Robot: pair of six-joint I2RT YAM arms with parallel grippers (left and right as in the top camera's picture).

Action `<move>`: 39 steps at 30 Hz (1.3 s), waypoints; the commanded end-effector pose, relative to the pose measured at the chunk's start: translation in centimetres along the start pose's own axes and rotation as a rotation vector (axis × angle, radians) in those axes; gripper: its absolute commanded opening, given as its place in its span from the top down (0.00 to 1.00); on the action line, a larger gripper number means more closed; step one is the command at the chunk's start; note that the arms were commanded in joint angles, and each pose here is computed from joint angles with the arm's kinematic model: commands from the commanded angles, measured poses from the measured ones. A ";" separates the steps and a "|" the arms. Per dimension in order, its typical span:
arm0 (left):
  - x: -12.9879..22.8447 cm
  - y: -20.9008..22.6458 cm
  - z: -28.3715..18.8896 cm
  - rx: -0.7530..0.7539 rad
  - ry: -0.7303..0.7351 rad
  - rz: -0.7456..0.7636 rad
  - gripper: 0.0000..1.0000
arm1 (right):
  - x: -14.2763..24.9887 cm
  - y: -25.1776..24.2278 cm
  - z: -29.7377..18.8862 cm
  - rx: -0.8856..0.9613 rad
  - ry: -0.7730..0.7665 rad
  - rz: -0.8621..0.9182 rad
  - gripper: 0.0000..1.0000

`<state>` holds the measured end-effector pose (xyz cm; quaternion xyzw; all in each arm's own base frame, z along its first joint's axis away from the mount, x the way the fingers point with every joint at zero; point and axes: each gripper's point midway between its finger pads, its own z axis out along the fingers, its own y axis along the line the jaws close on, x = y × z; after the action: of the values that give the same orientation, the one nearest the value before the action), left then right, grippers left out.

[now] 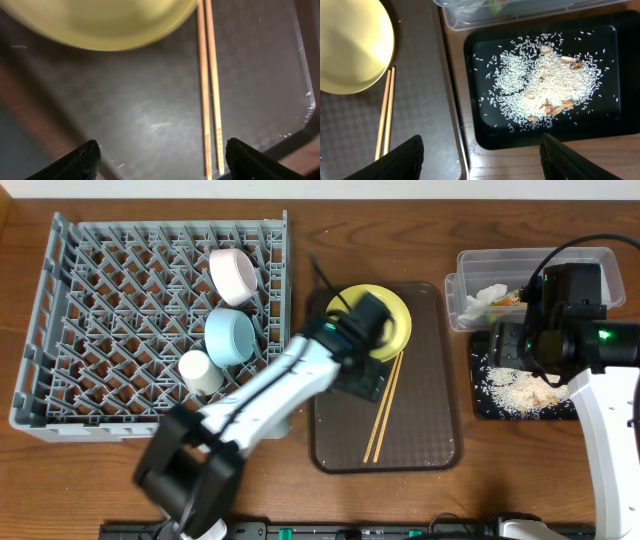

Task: Sort waste into correct bins and load items into the dishwasher rack
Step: 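Grasp one wooden chopstick with the left gripper and lift it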

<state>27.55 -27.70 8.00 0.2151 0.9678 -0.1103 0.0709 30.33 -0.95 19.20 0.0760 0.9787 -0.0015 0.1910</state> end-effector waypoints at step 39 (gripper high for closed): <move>5.4 -0.8 9.5 -0.249 0.190 0.015 0.94 | -0.3 -0.2 -0.5 0.001 -0.013 0.006 0.28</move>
<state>23.95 -30.31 -0.06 0.2213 0.9746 -0.0038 0.0331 30.17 -0.94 19.14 0.0760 0.9793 -0.0017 0.1876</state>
